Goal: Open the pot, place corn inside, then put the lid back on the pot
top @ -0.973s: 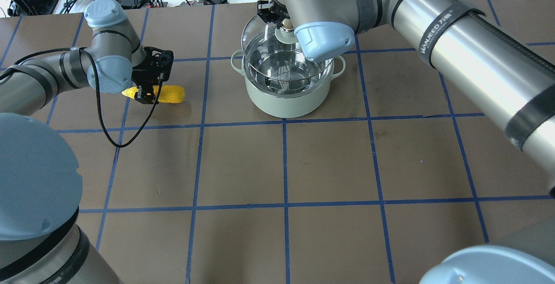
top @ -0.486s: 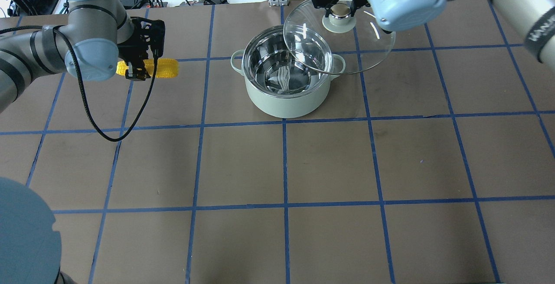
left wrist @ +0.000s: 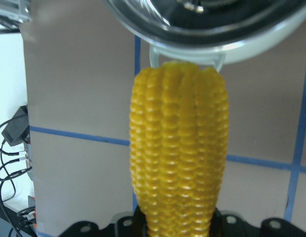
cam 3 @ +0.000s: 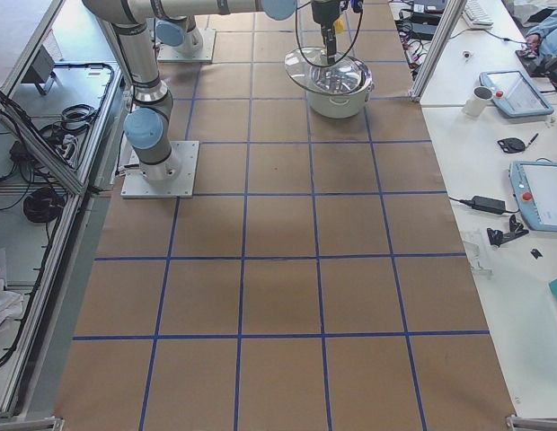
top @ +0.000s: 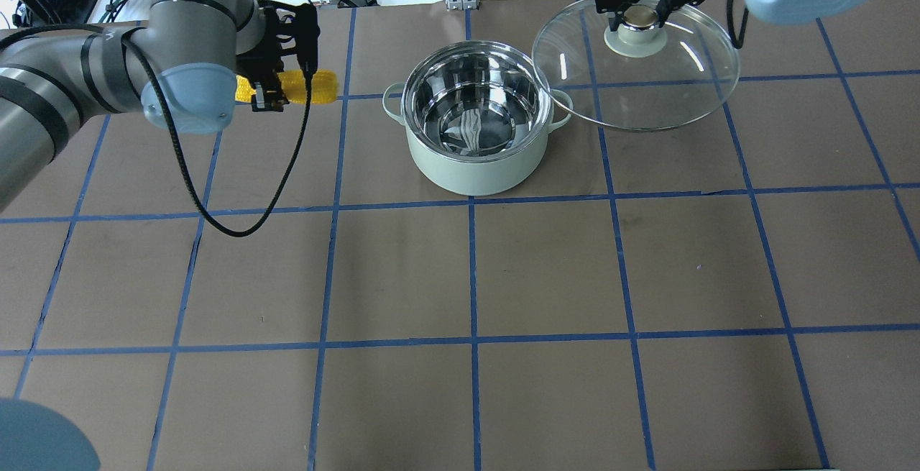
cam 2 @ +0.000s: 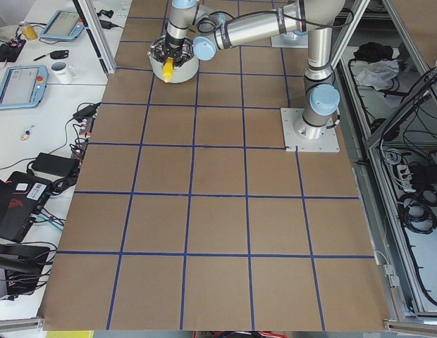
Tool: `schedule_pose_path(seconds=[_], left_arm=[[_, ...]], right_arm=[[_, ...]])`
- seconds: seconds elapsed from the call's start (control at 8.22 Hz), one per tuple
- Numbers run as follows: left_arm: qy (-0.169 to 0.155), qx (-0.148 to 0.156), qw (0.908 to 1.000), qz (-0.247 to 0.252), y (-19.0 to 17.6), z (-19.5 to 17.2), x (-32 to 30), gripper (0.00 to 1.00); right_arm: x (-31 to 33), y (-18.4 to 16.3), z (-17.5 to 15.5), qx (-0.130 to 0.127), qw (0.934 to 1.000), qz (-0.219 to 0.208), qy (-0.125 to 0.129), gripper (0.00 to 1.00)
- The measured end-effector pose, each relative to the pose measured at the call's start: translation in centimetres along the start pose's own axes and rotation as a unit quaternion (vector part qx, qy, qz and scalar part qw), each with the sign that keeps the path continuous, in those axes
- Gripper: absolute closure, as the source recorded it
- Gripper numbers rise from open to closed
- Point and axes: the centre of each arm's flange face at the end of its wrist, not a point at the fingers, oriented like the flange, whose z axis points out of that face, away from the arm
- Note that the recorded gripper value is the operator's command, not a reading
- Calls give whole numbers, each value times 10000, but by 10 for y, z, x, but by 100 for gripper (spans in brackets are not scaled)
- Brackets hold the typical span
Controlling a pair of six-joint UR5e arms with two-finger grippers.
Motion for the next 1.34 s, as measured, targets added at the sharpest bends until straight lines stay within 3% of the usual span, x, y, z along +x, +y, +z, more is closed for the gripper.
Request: schedule_pose_path(seconds=[0.36,0.73,1.09,1.22,1.34], left_arm=[[-412,401,9971,-491,-81,-16,22,100],[-324,942,9930,-628,-133,5,37,100],[-309,1223,9913,-365,-178,19,33,100],[-295,1233,9915,-297,-185,27,31,84],[-312,1246,9914,-255,-188,35,30,53]], right_arm=[[22,38,2,-413,9991,-58,6,61],[22,48,15,-578,9983,-22,-18,61],[22,47,18,-560,9984,-43,-27,61],[22,47,18,-550,9985,-60,-31,61],[21,46,19,-545,9985,-69,-34,62]])
